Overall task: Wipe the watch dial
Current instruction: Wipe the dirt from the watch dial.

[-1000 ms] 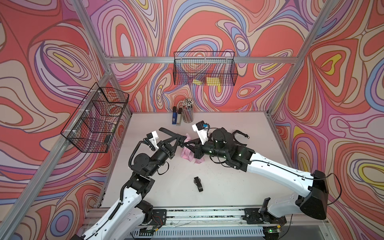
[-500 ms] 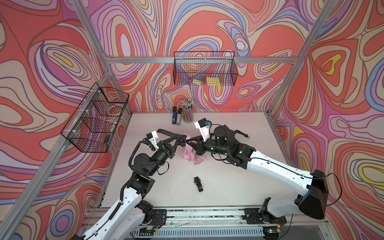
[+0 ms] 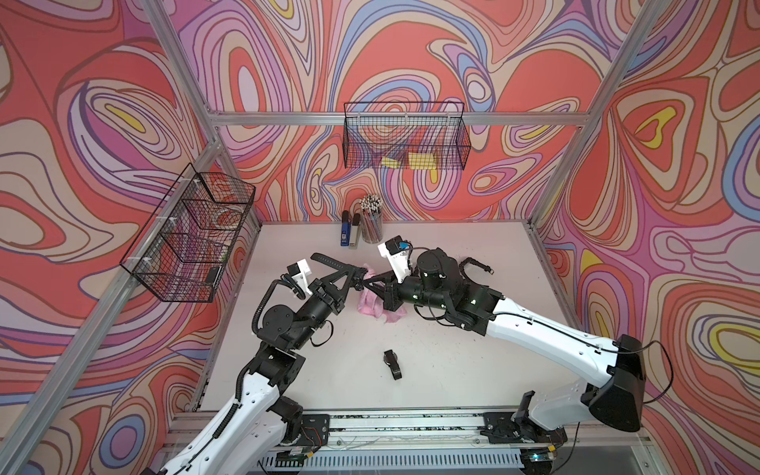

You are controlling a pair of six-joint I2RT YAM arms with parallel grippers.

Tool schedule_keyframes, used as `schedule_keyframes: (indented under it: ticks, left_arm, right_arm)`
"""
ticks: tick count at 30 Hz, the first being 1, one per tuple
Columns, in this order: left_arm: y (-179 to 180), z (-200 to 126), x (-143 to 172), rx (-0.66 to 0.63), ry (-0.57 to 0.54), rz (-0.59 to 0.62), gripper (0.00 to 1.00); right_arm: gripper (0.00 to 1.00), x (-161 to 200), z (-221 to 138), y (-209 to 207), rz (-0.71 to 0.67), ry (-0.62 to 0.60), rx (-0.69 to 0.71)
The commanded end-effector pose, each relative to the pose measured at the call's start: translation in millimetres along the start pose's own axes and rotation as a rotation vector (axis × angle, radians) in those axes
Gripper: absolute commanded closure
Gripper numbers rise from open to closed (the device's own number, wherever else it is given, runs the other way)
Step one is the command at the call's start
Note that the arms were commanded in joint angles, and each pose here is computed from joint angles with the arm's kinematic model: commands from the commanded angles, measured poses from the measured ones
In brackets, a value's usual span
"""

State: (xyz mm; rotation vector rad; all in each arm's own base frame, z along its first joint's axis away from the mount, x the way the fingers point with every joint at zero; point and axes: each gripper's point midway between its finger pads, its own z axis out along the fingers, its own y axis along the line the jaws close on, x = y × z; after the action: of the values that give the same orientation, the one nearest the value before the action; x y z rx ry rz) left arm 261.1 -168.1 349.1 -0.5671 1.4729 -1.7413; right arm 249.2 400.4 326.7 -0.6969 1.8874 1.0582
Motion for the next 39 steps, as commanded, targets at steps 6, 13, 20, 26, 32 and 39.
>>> schedule_keyframes:
  ticks: [6, 13, 20, 26, 32, 39]
  left_arm:
    - [-65.1, -4.3, 21.0, 0.204, 0.117, 0.033, 1.00]
    - [-61.5, -2.9, 20.8, 0.196, 0.117, 0.031, 1.00]
    - [-65.4, -4.8, 22.1, 0.201, 0.124, 0.032, 1.00]
    - [-67.2, -8.3, 22.6, 0.200, 0.124, 0.035, 1.00]
    - [-62.8, -11.0, 23.1, 0.189, 0.120, 0.032, 1.00]
    - [-58.8, -11.3, 22.3, 0.177, 0.113, 0.038, 1.00]
  right_arm:
    - [1.00, 36.4, 15.6, 37.7, 0.001, 0.098, -0.089]
    - [1.00, 34.6, 12.1, 45.2, -0.008, 0.082, -0.090]
    - [1.00, 14.4, 11.0, 8.8, -0.028, 0.062, -0.005]
    - [1.00, -2.4, 11.1, -34.6, 0.004, 0.048, 0.052]
    - [1.00, -10.9, 1.9, -47.2, 0.007, 0.027, 0.084]
    - [1.00, -16.9, -29.2, -35.6, 0.013, -0.012, 0.071]
